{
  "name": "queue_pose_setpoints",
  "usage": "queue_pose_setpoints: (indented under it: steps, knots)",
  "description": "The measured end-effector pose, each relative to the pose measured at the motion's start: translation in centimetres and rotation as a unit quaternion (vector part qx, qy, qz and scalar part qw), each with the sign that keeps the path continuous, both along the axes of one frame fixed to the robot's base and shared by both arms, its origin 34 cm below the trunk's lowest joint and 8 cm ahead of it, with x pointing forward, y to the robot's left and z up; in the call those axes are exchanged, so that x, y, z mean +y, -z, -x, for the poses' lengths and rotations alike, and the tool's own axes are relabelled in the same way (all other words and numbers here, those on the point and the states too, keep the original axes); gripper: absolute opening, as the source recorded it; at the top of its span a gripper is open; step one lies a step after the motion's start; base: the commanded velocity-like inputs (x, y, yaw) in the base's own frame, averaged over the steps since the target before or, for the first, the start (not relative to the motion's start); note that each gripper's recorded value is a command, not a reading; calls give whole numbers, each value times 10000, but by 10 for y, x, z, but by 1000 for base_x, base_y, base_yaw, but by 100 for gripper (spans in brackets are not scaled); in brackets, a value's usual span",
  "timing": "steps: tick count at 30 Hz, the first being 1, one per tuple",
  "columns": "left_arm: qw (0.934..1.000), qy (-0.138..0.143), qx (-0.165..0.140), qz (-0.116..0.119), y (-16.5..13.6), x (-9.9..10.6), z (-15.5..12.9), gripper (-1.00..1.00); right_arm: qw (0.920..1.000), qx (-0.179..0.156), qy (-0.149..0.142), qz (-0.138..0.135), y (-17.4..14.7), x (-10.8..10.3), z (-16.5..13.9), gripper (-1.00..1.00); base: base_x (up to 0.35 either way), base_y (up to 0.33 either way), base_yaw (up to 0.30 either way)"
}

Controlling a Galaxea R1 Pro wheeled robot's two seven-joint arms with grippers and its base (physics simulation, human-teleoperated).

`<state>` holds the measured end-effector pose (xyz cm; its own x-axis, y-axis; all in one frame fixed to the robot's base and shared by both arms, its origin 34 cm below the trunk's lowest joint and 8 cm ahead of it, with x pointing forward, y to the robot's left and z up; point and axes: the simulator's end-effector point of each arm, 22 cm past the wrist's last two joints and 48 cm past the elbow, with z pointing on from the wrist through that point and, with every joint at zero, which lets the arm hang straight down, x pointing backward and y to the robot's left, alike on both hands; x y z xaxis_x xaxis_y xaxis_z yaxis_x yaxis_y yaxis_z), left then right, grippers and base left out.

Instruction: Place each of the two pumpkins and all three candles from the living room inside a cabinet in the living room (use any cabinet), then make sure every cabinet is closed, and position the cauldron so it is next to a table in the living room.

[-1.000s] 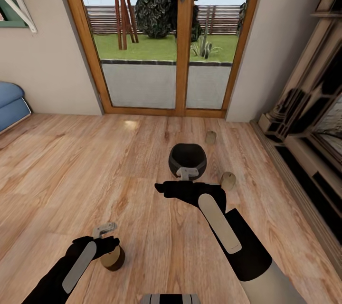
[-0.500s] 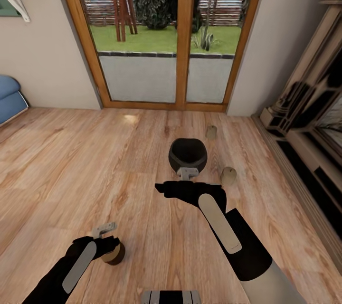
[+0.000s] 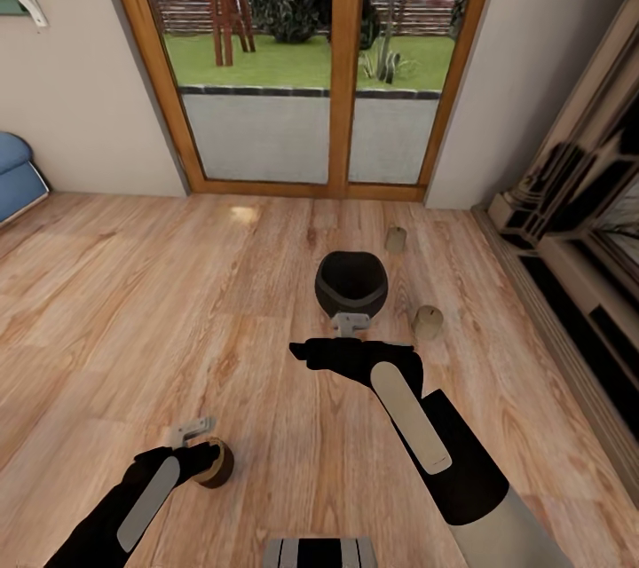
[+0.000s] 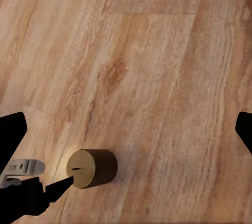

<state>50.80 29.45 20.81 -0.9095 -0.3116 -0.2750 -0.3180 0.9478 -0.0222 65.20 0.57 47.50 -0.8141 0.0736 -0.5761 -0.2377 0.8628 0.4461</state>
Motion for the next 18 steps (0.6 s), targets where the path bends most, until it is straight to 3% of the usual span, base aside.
queue_pose_setpoints:
  steps: [13, 15, 18]
  knots:
    - [9997, -4, 232, -7, 21, 0, 14, 100, 9997, 216, -33, -51, 25, 3, 2, 100, 0, 0, 0]
    - [9997, -3, 231, -8, 21, 0, 14, 100, 9994, 187, -169, -245, 19, 11, 5, 100, 0, 0, 0]
    - [9997, -2, 231, -9, 21, 0, 14, 100, 9952, 138, -558, -791, 2, 35, 14, 100, 0, 0, 0]
